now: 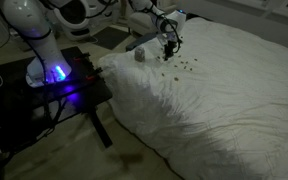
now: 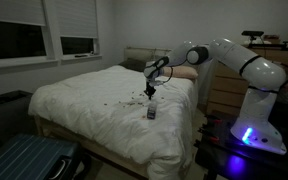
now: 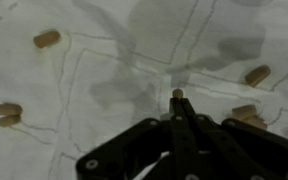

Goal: Pick up the small objects from the bed and put them in the jar

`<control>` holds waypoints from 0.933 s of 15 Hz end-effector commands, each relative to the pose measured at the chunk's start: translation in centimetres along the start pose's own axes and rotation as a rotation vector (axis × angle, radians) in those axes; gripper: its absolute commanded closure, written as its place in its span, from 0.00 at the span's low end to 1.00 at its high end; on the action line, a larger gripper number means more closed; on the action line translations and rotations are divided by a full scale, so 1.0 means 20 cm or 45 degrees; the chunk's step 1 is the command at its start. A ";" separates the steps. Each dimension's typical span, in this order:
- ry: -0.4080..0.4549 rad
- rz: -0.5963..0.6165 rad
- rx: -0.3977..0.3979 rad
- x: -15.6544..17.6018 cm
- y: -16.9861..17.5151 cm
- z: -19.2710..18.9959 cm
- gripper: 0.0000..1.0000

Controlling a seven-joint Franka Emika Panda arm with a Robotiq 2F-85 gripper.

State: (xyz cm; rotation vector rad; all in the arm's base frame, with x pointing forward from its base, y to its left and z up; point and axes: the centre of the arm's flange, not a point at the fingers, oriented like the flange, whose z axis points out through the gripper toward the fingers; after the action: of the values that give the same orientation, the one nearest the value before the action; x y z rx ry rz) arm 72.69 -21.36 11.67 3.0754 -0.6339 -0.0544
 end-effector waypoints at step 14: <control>-0.237 -0.161 -0.080 -0.26 -0.05 -0.69 0.99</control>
State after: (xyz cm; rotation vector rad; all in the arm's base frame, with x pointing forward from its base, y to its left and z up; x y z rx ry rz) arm 71.59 -20.51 24.73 3.0863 -0.5461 -0.3008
